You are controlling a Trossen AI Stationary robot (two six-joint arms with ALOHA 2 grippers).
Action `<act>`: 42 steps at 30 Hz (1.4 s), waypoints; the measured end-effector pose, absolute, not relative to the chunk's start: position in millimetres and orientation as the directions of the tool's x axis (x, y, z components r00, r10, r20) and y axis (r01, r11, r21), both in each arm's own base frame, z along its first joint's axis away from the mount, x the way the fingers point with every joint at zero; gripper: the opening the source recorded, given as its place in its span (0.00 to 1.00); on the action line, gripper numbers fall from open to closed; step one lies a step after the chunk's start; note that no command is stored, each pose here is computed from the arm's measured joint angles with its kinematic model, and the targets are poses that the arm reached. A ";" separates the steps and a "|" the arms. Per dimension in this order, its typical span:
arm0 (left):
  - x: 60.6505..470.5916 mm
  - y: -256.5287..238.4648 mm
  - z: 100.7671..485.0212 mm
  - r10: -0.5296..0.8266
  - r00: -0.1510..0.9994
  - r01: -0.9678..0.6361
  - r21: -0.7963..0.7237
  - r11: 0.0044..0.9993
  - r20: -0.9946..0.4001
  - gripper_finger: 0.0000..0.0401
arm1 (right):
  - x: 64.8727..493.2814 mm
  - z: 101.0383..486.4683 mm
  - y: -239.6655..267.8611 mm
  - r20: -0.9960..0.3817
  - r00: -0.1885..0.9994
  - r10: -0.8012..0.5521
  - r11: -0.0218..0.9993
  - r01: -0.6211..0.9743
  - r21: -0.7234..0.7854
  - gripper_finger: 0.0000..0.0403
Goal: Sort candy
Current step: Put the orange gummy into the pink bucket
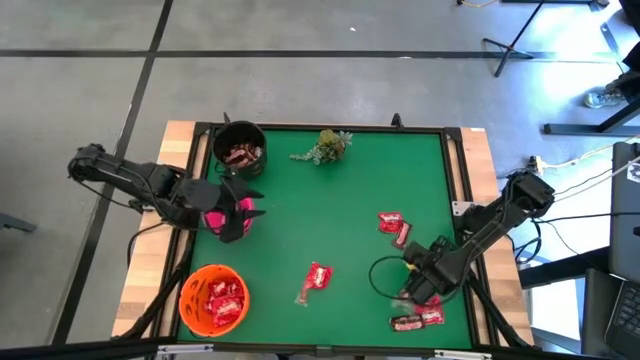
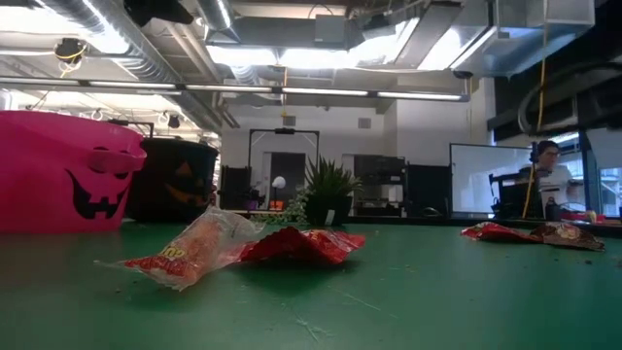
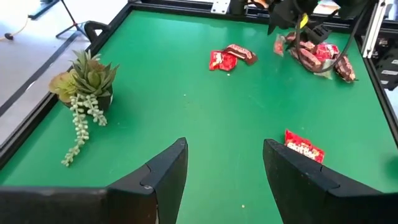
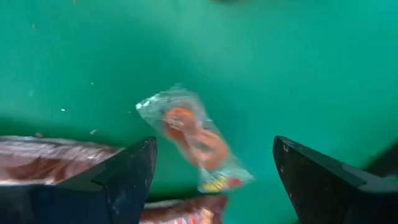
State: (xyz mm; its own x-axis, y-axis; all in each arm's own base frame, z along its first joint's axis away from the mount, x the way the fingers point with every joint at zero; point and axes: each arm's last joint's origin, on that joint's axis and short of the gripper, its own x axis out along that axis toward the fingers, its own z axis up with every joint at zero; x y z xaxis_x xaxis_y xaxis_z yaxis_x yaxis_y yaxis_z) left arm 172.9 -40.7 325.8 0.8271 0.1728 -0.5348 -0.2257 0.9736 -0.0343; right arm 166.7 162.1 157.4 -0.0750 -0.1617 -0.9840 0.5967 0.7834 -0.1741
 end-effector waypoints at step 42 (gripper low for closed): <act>261.7 -79.5 310.5 -0.021 0.948 0.024 0.004 1.000 -0.316 0.49 | 255.5 293.0 155.0 -0.470 0.842 -0.267 0.943 0.328 0.052 0.04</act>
State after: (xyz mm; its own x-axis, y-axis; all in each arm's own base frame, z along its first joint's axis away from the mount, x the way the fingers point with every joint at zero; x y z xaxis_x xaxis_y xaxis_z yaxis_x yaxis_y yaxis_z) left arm 261.7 -79.5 310.5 0.9484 -0.0211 -0.3164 0.0236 0.9997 0.0040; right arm 255.5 155.0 293.0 0.8415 -0.2671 -0.4696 0.3282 0.9432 0.0517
